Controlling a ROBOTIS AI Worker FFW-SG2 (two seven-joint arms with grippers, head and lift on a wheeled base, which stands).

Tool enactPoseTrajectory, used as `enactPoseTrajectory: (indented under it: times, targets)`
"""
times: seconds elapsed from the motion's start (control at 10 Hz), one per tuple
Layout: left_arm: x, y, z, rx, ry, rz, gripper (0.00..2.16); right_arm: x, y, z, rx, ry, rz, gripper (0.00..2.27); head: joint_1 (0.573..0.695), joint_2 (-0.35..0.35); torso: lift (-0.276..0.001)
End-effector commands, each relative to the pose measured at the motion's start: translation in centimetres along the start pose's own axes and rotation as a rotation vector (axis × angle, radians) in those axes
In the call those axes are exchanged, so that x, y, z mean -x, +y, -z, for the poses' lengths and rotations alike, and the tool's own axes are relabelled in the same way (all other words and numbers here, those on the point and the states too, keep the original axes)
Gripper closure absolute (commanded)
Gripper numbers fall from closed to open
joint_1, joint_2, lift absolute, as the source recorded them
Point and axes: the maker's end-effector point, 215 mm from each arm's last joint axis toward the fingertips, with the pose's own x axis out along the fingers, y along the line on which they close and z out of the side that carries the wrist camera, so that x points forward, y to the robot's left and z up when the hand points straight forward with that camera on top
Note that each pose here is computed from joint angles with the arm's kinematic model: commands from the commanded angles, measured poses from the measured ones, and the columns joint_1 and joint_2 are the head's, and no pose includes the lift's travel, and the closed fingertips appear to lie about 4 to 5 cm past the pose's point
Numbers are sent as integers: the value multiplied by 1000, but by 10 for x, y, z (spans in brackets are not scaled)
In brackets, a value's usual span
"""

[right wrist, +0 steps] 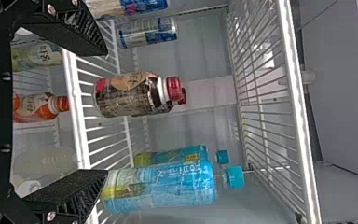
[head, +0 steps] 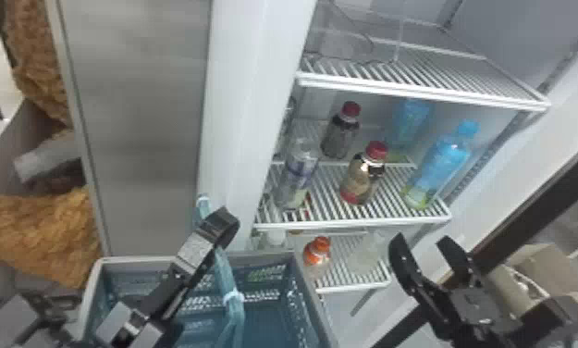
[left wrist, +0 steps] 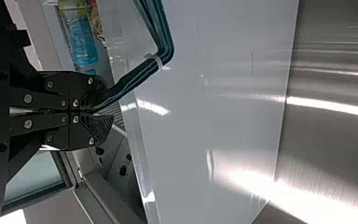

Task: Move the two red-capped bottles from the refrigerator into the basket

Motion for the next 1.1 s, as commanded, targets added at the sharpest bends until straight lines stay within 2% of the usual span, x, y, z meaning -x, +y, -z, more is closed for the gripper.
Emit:
enactPoseTrajectory:
  times: [0.0, 0.6, 1.0]
  targets:
    - [-2, -1, 3, 3, 9, 3, 1204, -9, 5, -3, -5, -7, -2, 107, 695, -350, 0]
    - [-2, 0, 10, 9, 26, 1, 1204, -45, 0, -8, -6, -28, 23, 105, 695, -350, 0]
    - [-1, 0, 12, 14, 31, -1, 1204, -74, 13, 1, -6, 15, -4, 107, 695, -350, 0]
